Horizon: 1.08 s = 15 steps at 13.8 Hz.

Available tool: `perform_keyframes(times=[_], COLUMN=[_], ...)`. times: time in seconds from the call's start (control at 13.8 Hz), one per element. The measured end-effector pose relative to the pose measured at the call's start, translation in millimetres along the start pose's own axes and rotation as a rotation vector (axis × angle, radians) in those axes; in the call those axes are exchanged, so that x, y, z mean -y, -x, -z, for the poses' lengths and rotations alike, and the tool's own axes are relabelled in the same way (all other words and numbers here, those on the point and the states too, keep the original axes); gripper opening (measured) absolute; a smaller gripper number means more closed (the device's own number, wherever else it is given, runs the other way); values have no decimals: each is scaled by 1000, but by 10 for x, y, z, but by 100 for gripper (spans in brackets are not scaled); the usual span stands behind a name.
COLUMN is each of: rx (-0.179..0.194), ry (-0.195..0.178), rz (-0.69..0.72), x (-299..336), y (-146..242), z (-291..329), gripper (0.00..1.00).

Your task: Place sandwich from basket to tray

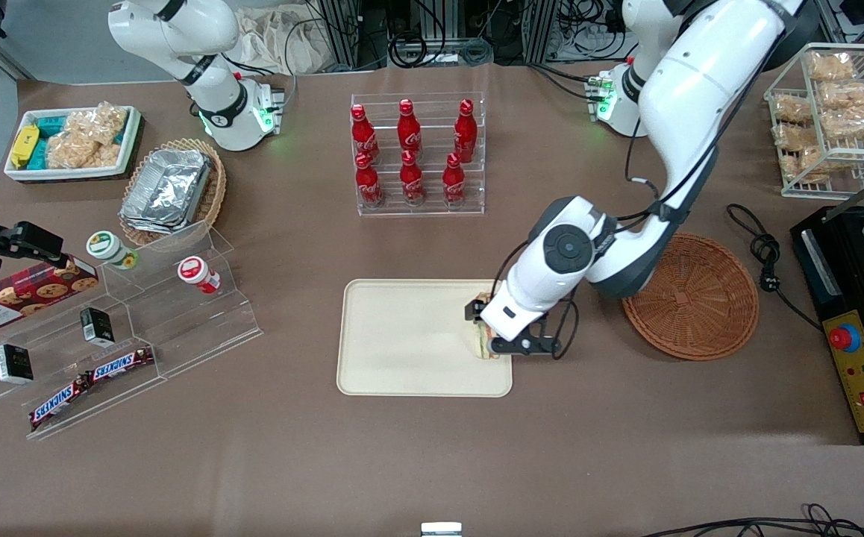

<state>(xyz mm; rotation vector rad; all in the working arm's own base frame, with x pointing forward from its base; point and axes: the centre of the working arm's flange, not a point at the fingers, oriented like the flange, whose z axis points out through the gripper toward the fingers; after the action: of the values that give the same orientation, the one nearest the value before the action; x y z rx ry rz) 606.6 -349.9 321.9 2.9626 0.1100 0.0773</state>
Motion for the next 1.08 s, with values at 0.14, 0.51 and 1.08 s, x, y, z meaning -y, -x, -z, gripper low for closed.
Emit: perform_keyframes(times=[0.14,0.51,1.08], rx=[13,114,165], ry=[-59,-220,-252], rz=[44,82,27], x=[315,799,1874], y=[-155,11,393], z=[607,2133,3237], gripper=[99,99,100])
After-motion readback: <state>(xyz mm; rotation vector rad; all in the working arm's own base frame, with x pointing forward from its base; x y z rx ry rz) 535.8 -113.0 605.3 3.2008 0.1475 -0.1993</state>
